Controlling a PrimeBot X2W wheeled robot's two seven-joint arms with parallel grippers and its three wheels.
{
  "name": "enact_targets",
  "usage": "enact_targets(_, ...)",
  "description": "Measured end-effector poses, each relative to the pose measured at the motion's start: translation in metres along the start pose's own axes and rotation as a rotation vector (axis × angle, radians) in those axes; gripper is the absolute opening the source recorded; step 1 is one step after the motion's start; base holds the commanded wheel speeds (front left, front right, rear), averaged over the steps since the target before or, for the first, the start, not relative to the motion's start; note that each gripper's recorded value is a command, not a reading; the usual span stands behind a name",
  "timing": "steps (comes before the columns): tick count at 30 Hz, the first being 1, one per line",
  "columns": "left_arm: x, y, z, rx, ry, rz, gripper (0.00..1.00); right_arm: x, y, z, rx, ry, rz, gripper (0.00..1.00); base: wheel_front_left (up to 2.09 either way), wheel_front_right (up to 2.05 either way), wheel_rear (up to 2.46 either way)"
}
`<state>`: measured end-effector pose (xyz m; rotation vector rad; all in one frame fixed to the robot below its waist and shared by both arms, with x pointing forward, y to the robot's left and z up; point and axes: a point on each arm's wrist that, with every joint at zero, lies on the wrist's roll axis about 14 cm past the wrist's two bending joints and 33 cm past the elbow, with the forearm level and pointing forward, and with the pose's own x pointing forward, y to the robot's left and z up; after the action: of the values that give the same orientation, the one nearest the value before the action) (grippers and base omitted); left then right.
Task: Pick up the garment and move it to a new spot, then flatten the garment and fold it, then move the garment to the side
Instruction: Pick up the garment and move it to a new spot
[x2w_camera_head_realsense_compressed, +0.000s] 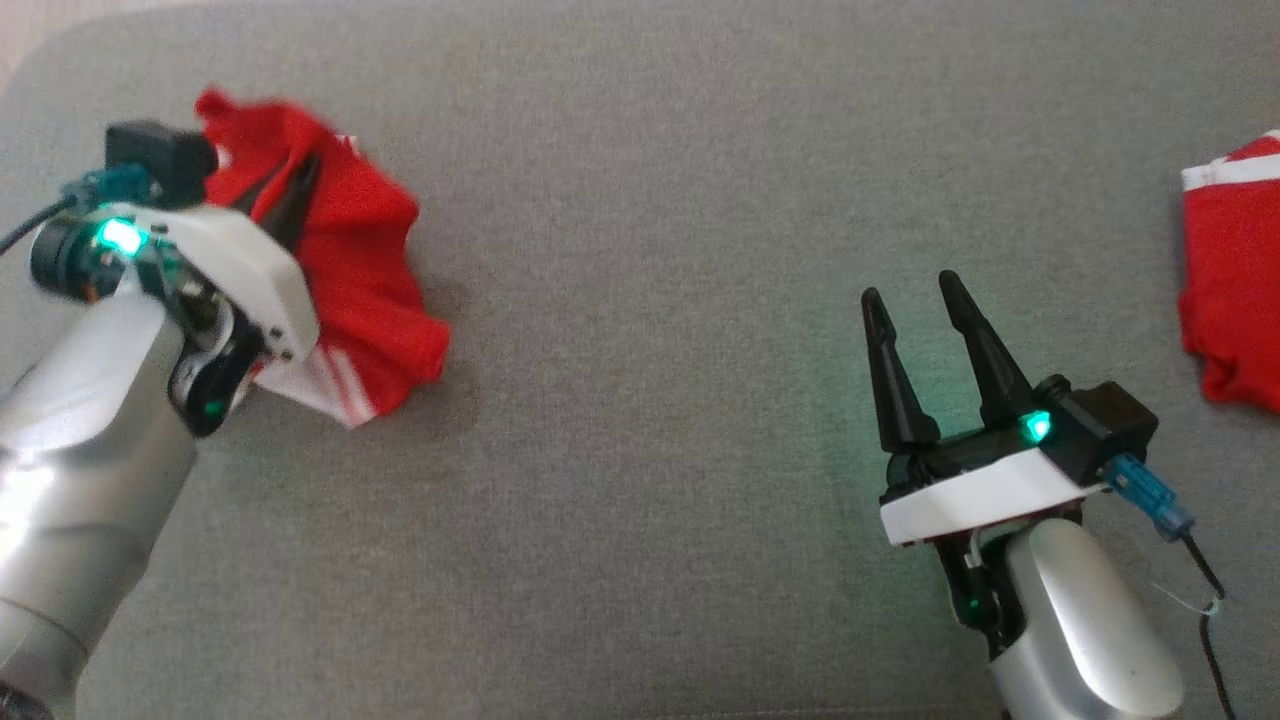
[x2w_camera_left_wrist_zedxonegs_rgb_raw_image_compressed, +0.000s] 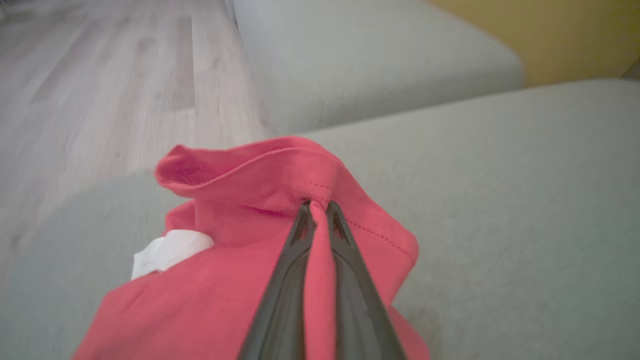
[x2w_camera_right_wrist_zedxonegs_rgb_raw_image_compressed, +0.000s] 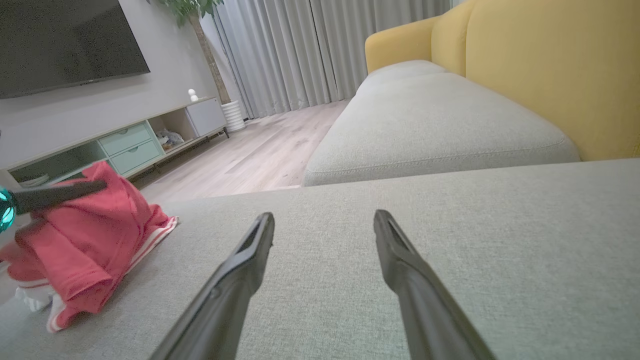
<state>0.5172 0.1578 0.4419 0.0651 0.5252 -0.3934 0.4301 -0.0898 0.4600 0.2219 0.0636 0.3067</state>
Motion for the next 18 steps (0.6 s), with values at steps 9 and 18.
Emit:
enact_targets(9, -0.034, -0.068, 0.120, 0.135, -0.420, -0.180, 0.00, -0.020, 0.001, 0.019, 0.007, -0.045, -0.021, 1.00, 0.00, 0.00, 0.00)
enact_targets(18, -0.032, -0.143, 0.138, 0.273, -0.462, -0.385, 0.00, -0.039, -0.014, 0.029, 0.025, -0.072, -0.079, 1.00, 0.00, 0.00, 0.00)
